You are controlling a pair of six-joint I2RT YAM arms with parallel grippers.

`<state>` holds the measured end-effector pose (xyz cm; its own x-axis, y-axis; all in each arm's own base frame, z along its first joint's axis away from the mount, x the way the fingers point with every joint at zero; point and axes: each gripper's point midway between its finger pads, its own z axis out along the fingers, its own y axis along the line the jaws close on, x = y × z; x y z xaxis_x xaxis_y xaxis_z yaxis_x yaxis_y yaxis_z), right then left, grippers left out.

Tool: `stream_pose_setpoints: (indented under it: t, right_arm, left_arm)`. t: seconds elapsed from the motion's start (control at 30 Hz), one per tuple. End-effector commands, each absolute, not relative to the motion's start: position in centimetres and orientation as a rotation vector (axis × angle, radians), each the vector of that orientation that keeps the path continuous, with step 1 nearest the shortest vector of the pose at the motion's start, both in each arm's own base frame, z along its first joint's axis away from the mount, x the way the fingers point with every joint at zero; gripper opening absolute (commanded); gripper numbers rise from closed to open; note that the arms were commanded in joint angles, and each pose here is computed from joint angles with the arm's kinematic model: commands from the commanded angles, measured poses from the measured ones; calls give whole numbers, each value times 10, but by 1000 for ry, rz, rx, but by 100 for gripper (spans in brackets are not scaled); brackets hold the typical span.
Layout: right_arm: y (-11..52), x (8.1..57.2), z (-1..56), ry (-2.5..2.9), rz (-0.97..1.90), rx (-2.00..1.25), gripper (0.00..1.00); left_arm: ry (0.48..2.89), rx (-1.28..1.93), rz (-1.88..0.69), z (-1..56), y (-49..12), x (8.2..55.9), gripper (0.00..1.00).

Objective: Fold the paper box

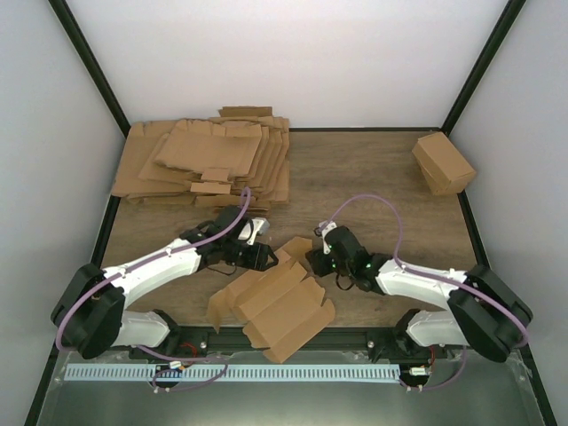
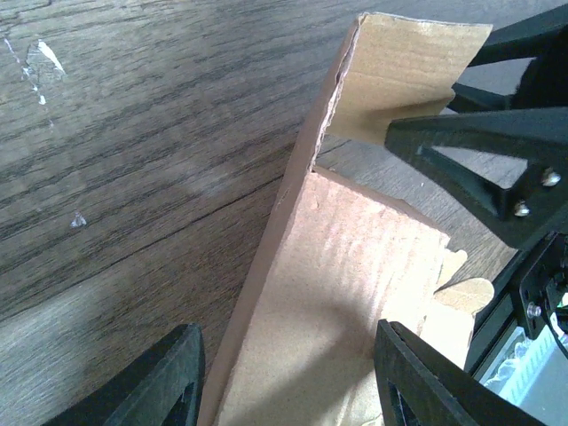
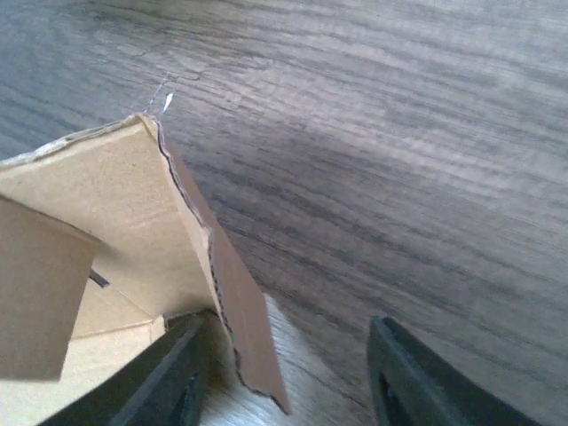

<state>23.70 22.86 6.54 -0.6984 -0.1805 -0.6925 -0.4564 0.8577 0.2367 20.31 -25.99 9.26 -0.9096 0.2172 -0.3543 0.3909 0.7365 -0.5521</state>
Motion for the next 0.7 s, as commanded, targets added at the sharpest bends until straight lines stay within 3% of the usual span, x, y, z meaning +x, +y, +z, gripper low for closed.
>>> stream_pose_setpoints:
  t: [0.0, 0.07, 0.2, 0.4, 0.67]
  right_arm:
    - [258, 245, 82, 2267, 609, -616, 43]
    - [264, 243, 84, 2260, 635, -655, 26]
    - [269, 239, 90, 2242, 668, -689, 3]
    - [268, 242, 116, 2126, 692, -657, 1]
    - [282, 270, 155, 1907, 657, -648, 1]
  left_arm:
    - [2675, 506, -928, 95, -262, 203, 55]
    - [2675, 513, -926, 96, -262, 202, 55]
    - [2684, 530, -923, 96, -261, 200, 55]
    - [2666, 509, -898, 101, -260, 205, 55]
    - [2597, 502, -829, 130, -262, 231, 66]
